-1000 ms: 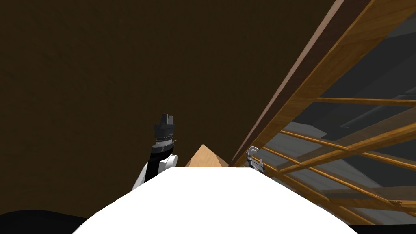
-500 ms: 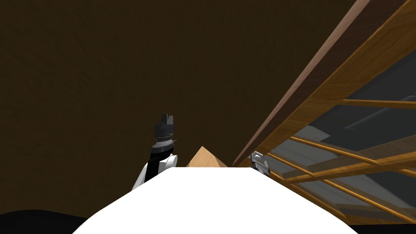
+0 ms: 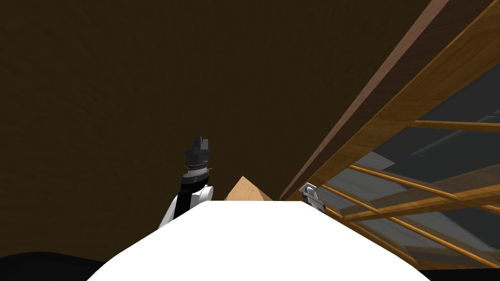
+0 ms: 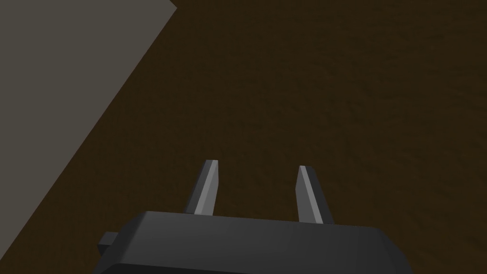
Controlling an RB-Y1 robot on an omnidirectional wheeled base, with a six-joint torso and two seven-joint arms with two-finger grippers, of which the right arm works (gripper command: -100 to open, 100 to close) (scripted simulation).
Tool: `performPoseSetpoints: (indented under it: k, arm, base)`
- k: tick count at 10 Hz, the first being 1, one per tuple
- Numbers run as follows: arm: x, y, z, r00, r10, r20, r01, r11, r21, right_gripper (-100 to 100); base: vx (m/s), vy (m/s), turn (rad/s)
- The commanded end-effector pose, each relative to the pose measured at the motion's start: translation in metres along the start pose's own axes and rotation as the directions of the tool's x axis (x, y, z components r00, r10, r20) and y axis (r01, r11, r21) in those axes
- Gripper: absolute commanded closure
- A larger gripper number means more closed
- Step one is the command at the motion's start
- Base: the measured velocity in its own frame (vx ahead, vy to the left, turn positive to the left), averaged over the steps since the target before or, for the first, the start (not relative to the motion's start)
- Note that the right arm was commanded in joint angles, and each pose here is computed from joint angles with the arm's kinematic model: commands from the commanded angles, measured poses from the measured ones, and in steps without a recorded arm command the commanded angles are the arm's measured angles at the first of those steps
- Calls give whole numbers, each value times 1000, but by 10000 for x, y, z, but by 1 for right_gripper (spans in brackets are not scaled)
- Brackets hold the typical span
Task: Pull the door open
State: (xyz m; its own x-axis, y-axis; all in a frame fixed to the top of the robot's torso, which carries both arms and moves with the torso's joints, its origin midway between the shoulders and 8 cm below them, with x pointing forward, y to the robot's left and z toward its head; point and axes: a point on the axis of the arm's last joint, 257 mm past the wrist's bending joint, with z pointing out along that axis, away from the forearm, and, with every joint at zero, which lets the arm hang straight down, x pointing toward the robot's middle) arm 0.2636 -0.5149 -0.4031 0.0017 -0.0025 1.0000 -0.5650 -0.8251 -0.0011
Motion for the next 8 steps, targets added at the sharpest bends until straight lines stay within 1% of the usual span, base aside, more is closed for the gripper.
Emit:
performPoseSetpoints:
  k: [1,3,4,6,8]
  arm:
    - [-4,-7,5,1000,1,2,-1,1000,1,100]
    - [-4,-7,5,1000,1,2,-1,1000,1,100]
    - [6,-59,-17,1000,1,-1,-1,1000,24,100]
    - [12,-118,-38,1000,2,-2,-2,999,49,100]
    - [20,-210,-77,1000,4,-3,-4,996,88,100]
  base:
    - [0,0,0]
    - [0,0,0]
    - [-125,4,48]
    - [-162,17,47]
    - [-209,51,42]
